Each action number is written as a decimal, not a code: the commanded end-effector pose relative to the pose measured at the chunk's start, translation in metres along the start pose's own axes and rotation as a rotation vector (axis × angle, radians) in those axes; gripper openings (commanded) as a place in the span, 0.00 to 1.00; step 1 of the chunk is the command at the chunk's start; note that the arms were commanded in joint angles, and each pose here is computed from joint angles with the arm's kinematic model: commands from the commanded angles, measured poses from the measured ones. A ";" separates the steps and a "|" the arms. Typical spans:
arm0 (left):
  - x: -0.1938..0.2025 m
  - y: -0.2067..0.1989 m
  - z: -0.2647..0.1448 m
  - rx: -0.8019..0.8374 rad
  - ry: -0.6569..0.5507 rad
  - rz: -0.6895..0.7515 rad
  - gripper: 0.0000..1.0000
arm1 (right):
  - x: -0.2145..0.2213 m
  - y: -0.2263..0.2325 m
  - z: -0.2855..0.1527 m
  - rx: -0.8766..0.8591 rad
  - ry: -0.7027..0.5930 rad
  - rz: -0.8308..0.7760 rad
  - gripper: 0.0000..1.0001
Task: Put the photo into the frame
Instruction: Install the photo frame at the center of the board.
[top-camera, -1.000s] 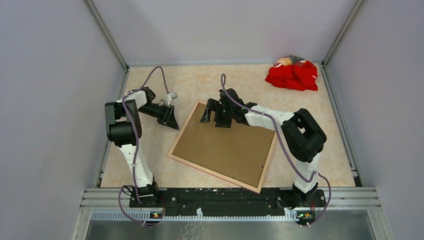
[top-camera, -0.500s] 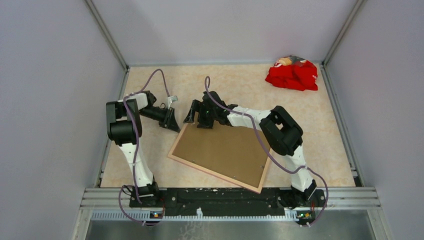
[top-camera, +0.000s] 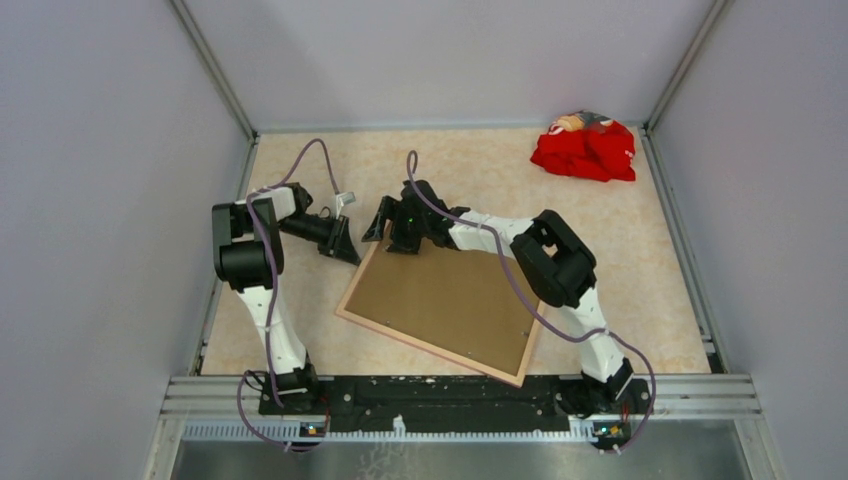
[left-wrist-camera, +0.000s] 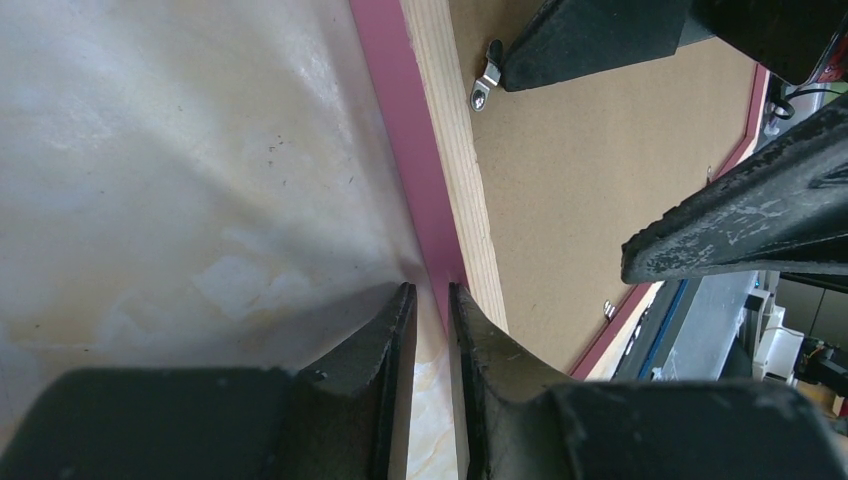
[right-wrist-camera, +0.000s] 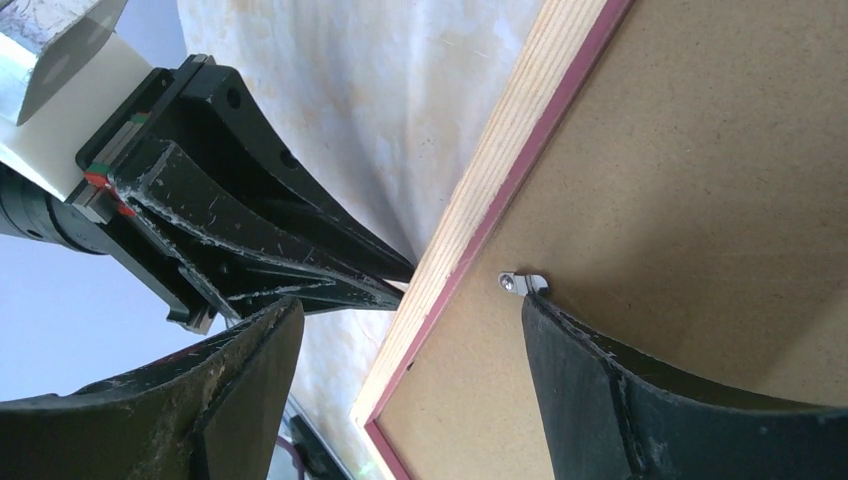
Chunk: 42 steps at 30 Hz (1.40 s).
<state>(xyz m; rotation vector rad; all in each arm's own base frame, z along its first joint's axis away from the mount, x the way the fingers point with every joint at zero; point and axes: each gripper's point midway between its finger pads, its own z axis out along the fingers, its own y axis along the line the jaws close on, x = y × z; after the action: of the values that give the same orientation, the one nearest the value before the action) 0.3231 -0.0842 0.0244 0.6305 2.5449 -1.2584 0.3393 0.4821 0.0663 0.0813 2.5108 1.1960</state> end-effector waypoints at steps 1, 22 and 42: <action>0.005 -0.001 0.001 -0.020 0.013 0.039 0.26 | -0.011 0.006 0.008 0.000 -0.035 -0.027 0.80; 0.007 -0.001 0.001 -0.023 0.021 0.046 0.25 | -0.009 -0.002 0.021 0.016 -0.018 -0.035 0.78; 0.007 -0.003 -0.001 -0.020 0.021 0.051 0.25 | -0.001 0.001 0.029 -0.034 0.024 -0.009 0.77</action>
<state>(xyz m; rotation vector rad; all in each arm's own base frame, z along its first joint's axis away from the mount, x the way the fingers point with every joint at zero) 0.3221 -0.0841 0.0244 0.6435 2.5360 -1.2500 0.3546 0.4981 0.0661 0.0557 2.4760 1.2277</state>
